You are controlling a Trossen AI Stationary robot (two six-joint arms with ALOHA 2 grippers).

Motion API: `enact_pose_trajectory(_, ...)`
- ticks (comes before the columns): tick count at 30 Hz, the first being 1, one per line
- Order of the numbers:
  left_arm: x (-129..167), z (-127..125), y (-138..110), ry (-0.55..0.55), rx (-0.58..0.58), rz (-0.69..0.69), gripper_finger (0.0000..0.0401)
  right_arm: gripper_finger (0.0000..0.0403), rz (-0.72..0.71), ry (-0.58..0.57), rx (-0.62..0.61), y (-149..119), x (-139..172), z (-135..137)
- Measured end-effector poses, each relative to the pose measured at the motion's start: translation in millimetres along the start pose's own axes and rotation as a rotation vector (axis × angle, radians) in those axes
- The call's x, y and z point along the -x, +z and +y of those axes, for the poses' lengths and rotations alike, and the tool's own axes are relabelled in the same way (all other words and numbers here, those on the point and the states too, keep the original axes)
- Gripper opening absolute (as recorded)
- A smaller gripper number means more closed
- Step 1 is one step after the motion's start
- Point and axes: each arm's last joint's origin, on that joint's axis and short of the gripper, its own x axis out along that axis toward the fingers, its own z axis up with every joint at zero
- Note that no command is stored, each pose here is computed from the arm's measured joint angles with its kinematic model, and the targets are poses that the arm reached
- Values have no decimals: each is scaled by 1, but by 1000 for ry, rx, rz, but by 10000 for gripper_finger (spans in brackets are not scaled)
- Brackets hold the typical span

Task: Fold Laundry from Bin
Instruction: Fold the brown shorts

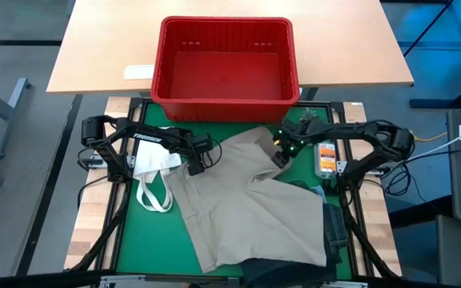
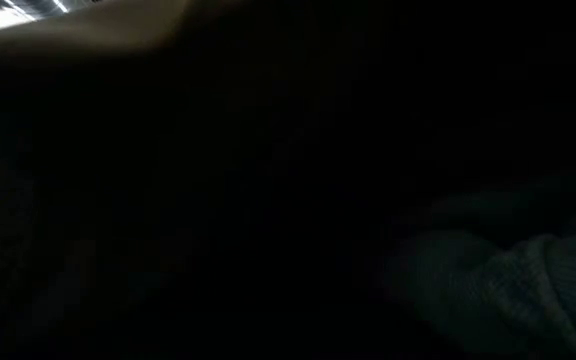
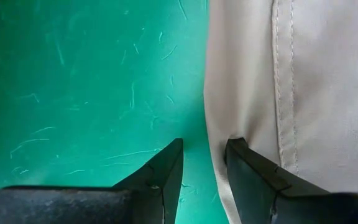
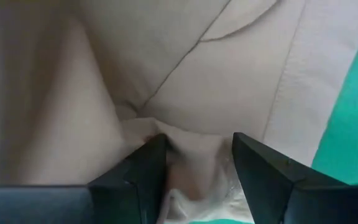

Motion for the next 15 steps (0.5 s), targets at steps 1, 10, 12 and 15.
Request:
enact_pose_trajectory(1, 0, 0, 0, 0, 0, 0, 119, 186, 3, -12, 1, -1, -2, 2)
enact_pose_trajectory(10, 0, 0, 0, 0, 0, -1, 119, 181, 96, 103, 50, -5, -21, 18)
enact_pose_trajectory(12, 0, 0, 0, 0, 0, -1, 119, 164, 92, 109, 63, -6, -22, 21)
enact_pose_trajectory(15, 0, 0, 0, 0, 0, -1, 119, 115, 81, 111, 69, -5, -22, 22)
